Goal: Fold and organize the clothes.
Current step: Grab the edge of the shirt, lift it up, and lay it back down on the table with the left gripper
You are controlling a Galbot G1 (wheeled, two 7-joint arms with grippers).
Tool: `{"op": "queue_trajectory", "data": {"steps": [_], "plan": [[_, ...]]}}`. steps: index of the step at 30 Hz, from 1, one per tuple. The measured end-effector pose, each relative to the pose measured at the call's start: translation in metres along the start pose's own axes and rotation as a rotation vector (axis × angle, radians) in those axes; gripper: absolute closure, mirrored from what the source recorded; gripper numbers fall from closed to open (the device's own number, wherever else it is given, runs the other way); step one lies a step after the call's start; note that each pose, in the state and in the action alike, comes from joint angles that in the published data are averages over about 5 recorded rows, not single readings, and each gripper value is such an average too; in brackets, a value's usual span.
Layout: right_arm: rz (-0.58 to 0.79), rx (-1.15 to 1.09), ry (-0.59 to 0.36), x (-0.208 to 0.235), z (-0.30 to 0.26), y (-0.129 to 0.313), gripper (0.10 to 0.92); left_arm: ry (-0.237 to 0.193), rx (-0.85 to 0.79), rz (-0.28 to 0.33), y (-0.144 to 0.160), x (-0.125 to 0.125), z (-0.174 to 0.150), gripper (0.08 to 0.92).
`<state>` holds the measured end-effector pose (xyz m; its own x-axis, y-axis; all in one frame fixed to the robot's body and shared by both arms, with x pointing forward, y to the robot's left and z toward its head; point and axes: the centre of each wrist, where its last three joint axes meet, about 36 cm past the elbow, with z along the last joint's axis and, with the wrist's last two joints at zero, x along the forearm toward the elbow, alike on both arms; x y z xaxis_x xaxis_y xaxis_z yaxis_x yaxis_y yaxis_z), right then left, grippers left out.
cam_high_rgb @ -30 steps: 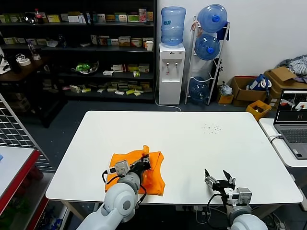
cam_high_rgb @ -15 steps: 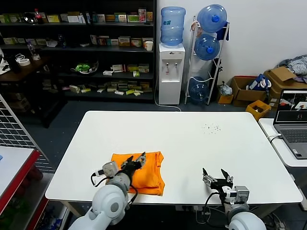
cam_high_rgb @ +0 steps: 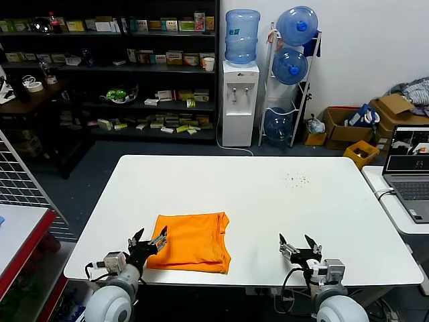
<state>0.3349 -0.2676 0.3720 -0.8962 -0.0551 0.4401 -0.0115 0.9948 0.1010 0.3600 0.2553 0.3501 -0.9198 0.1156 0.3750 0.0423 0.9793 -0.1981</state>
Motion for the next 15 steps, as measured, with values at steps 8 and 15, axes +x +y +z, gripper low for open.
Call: {"op": "queue_trajectory", "data": {"steps": [8, 15], "plan": [[0.005, -0.002, 0.001, 0.005, 0.001, -0.002, 0.2, -0.017, -0.065, 0.021, 0.013, -0.005, 0.026, 0.177], [0.006, -0.004, 0.004, 0.007, 0.002, -0.001, 0.2, -0.003, -0.077, 0.023, 0.019, -0.011, 0.033, 0.177]]}}
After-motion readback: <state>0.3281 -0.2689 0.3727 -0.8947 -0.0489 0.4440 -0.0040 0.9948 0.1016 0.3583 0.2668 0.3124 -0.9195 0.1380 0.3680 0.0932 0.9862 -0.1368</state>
